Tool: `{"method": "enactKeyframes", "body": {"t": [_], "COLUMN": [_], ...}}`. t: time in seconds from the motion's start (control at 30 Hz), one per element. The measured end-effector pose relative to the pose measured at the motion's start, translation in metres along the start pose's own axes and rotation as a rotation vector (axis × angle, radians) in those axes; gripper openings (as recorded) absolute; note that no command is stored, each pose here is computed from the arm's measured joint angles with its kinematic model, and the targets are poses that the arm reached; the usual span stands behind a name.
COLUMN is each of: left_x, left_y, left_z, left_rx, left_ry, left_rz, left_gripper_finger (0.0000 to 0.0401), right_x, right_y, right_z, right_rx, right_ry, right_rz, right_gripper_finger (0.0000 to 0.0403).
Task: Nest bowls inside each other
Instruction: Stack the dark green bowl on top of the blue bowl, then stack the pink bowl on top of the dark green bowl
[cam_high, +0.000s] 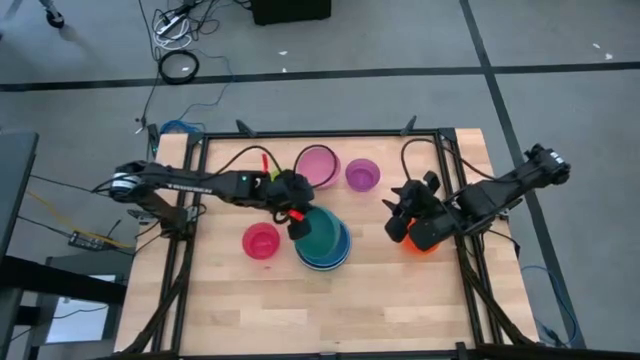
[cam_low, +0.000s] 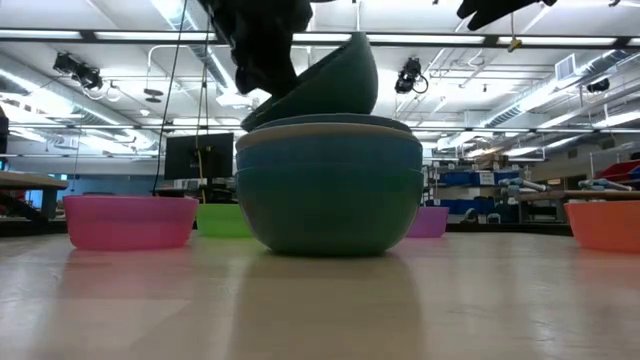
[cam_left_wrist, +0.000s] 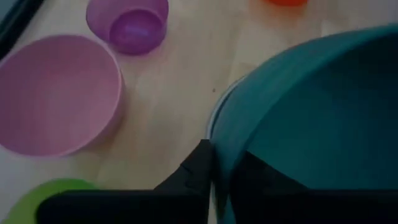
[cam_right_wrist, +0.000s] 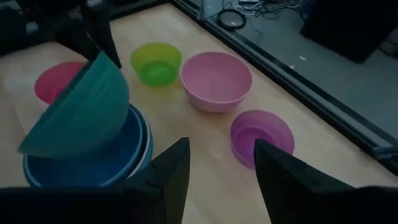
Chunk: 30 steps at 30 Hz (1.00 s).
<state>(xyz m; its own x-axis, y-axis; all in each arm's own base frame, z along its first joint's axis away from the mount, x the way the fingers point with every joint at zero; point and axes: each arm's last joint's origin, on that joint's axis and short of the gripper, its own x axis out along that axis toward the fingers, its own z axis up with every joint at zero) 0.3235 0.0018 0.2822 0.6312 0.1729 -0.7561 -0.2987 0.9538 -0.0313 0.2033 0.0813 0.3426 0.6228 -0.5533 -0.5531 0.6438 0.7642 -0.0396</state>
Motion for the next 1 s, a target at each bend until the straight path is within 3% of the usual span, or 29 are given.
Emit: {"method": "enactKeyframes", "body": {"t": [0.37, 0.6, 0.77, 0.87, 1.0], "left_x": [-0.015, -0.016, -0.021, -0.036, -0.072], "left_y": [-0.007, -0.007, -0.005, -0.003, 0.004], "left_z": [0.016, 0.015, 0.015, 0.023, 0.035], "left_rx": [-0.050, -0.028, 0.075, 0.117, 0.169], "left_ry": [0.043, 0.052, 0.042, 0.001, -0.047], "left_rz": [-0.169, -0.164, -0.146, -0.124, 0.001], "left_gripper_finger": [0.0109, 0.0111, 0.0111, 0.0111, 0.0112], "right_x": [0.010, 0.013, 0.020, 0.030, 0.046], "right_y": [0.012, 0.016, 0.010, 0.006, 0.001], "right_z": [-0.006, -0.007, -0.001, 0.007, 0.022], "right_rx": [-0.012, -0.017, -0.036, -0.042, -0.033], "right_ry": [0.046, 0.041, -0.016, -0.023, -0.016], "right_rz": [-0.009, -0.021, -0.094, -0.122, -0.107], "right_gripper_finger": [0.0164, 0.0164, 0.0164, 0.0164, 0.0164]}}
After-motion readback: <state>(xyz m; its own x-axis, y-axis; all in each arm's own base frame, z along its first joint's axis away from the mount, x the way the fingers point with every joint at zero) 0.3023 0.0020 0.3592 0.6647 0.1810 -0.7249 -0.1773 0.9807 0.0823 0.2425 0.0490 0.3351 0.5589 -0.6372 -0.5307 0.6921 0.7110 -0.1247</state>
